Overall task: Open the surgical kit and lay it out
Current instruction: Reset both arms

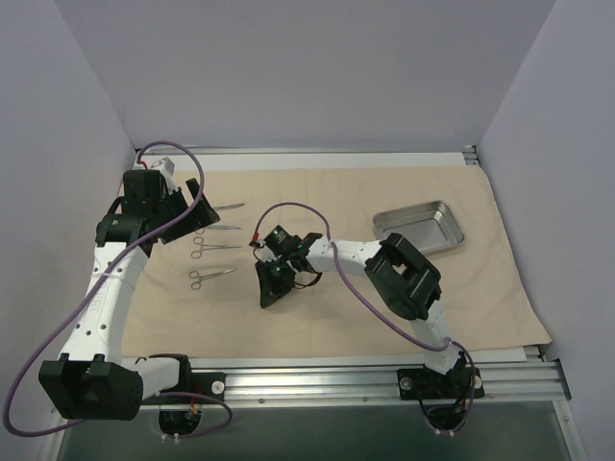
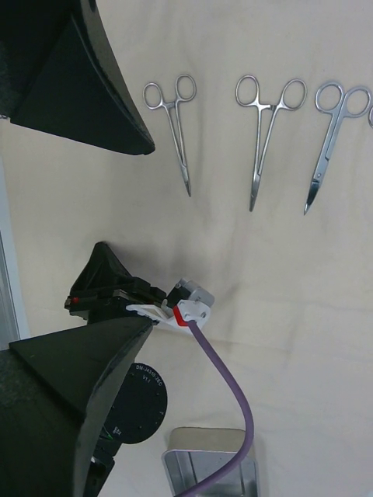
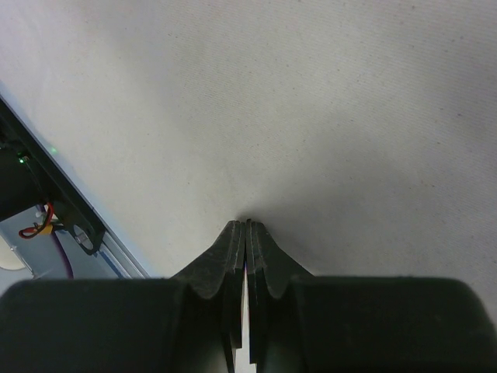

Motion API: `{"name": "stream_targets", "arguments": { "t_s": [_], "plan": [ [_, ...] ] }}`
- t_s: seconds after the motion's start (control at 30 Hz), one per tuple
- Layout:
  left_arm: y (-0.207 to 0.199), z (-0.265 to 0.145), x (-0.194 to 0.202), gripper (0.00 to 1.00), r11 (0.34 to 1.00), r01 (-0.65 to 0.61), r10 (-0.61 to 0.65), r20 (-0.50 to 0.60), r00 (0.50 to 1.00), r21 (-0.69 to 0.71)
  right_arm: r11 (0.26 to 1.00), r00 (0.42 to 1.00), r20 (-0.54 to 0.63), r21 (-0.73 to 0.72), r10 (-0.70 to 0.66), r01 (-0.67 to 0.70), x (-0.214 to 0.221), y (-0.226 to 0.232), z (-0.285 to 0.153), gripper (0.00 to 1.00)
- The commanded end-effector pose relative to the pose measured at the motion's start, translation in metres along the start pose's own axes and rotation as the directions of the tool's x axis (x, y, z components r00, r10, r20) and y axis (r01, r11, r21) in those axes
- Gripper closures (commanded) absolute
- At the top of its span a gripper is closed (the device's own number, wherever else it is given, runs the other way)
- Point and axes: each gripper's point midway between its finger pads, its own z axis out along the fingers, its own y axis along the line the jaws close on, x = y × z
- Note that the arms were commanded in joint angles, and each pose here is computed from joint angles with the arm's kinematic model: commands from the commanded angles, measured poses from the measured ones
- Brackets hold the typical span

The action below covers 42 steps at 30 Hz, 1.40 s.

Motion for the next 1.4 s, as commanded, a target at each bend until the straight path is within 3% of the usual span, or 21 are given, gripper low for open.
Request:
{"name": "stream_targets", "arguments": {
  "t_s": [0.0,0.13,0.4,0.57,0.63,0.7,0.73,0.83,0.87,0.93,0.97,1.07,1.1,1.17,1.27,1.33,1.37],
  "plan": [
    [-0.003,-0.011,-0.015,0.06,1.0,0.024,-0.023,0.078,0.997,-0.007,0.994,0.996,-0.085,0.11,0.026,-0.017,0.033,-0.024,0.009,1.0],
    [-0.006,-0.017,-0.02,0.06,0.999,0.039,-0.038,0.074,0.996,-0.006,0.989,0.996,-0.081,0.145,0.028,-0.016,0.034,-0.027,0.0,1.0],
    [0.0,-0.004,-0.008,0.06,0.999,-0.002,-0.001,-0.068,0.998,-0.05,0.986,0.997,-0.072,0.169,0.022,-0.01,0.032,-0.03,-0.004,1.0],
    [0.002,-0.032,-0.03,0.06,0.997,-0.011,0.019,0.109,0.994,-0.071,0.98,0.993,0.086,0.191,-0.082,0.064,-0.018,-0.003,-0.039,1.0],
    [0.007,-0.027,-0.026,0.06,0.996,0.013,-0.003,0.107,0.994,-0.088,0.974,0.979,0.168,0.214,-0.116,0.079,-0.044,0.009,-0.06,0.99],
    [0.011,-0.016,-0.012,0.06,0.995,0.041,-0.038,0.038,0.999,-0.092,0.967,0.968,0.211,0.241,-0.133,0.081,-0.057,0.014,-0.074,0.89],
    [0.01,-0.011,-0.008,0.06,0.997,0.039,-0.039,0.006,0.999,-0.072,0.957,0.954,0.26,0.282,-0.15,0.073,-0.067,0.013,-0.088,0.67],
    [-0.001,0.002,0.003,0.06,0.999,0.024,-0.023,-0.031,0.999,0.024,0.931,0.915,0.366,0.365,-0.17,0.027,-0.084,0.007,-0.124,0.38],
    [-0.006,0.0,-0.004,0.06,0.998,0.006,-0.006,0.011,1.0,0.054,0.908,0.902,0.395,0.419,-0.173,-0.009,-0.084,-0.007,-0.132,0.25],
    [-0.002,0.008,0.004,0.06,0.998,0.001,-0.002,0.007,1.0,0.055,0.89,0.842,0.509,0.449,-0.18,-0.08,-0.096,-0.017,-0.167,0.07],
    [-0.003,0.011,0.002,0.06,0.998,-0.006,0.005,0.023,1.0,0.067,0.862,0.834,0.527,0.488,-0.166,-0.136,-0.086,-0.04,-0.17,0.06],
    [-0.012,0.026,0.009,0.06,0.993,-0.047,0.044,0.031,0.999,0.109,0.855,0.672,0.717,0.455,-0.185,-0.25,-0.093,-0.052,-0.218,0.0],
    [-0.014,0.03,0.014,0.06,0.992,-0.056,0.054,0.028,0.998,0.111,0.85,0.635,0.748,0.45,-0.192,-0.274,-0.079,-0.07,-0.212,0.0],
    [-0.024,0.045,0.027,0.06,0.988,-0.099,0.097,0.023,0.995,0.115,0.846,0.533,0.83,0.395,-0.162,-0.358,-0.069,-0.075,-0.243,0.0],
    [-0.047,0.063,0.042,0.06,0.977,-0.106,0.102,0.03,0.994,0.187,0.759,0.514,0.85,0.409,-0.114,-0.507,-0.034,-0.111,-0.259,0.0],
    [-0.047,0.078,0.067,0.06,0.97,-0.044,0.048,-0.008,0.999,0.24,0.748,0.538,0.839,0.407,-0.08,-0.524,-0.01,-0.126,-0.247,0.0],
    [-0.061,0.082,0.059,0.06,0.946,-0.048,0.033,0.054,0.998,0.319,0.761,0.546,0.835,0.399,-0.071,-0.511,-0.003,-0.128,-0.24,0.0]
  ]
}}
